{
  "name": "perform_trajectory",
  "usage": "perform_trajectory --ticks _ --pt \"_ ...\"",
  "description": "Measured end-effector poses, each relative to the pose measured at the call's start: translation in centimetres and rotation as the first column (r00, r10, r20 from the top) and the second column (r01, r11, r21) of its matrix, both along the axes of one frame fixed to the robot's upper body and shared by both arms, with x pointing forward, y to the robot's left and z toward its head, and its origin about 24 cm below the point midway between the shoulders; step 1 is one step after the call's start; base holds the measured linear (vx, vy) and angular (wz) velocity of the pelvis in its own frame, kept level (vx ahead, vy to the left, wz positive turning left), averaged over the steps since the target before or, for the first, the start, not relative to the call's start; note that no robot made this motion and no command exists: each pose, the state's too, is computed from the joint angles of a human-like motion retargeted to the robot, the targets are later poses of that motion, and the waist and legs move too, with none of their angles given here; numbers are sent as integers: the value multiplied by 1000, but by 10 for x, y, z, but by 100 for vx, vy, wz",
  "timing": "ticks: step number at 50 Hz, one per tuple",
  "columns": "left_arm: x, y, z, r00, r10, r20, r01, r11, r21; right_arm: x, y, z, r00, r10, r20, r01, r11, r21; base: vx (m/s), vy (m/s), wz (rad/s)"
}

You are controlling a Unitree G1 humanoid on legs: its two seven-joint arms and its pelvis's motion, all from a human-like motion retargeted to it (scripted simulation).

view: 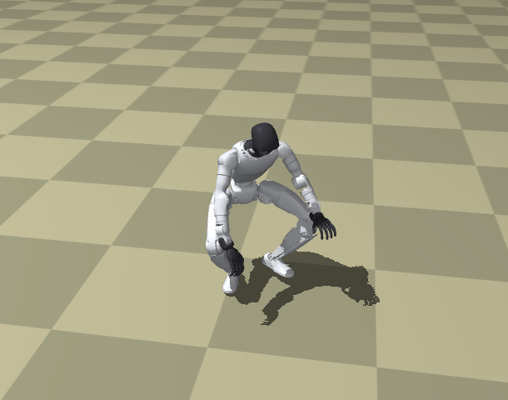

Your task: Upper body actions

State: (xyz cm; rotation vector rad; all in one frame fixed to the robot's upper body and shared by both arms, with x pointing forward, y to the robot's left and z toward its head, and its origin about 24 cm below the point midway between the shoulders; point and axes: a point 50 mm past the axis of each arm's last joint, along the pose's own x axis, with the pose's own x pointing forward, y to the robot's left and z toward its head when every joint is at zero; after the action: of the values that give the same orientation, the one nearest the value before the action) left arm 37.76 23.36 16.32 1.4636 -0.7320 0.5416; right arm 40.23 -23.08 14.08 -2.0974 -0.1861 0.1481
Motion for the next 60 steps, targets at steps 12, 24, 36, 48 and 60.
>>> perform_trajectory --ticks 12,24,36,48,60 --pt "1 33 -7 974 82 -209 -139 951 -276 -20 -61 -10 943 -296 -152 322 927 193 3 -2 7" --pt "-140 39 -247 379 -262 -888 -740 490 -461 -197 -83 -230 431 -437 -789 884 380 273 32 2 13" --pt "-423 -57 -341 -130 -631 -765 -987 10 159 -429 -37 -301 -292 -348 -891 945 37 -324 52 18 19" --pt "-459 -100 -337 58 -760 -647 -889 -334 313 -406 -10 -311 -210 -318 -925 968 64 -242 17 4 7" --pt "-362 -25 -341 -57 -654 -754 -998 58 25 -283 24 -301 174 -77 -982 938 316 142 0 0 0"
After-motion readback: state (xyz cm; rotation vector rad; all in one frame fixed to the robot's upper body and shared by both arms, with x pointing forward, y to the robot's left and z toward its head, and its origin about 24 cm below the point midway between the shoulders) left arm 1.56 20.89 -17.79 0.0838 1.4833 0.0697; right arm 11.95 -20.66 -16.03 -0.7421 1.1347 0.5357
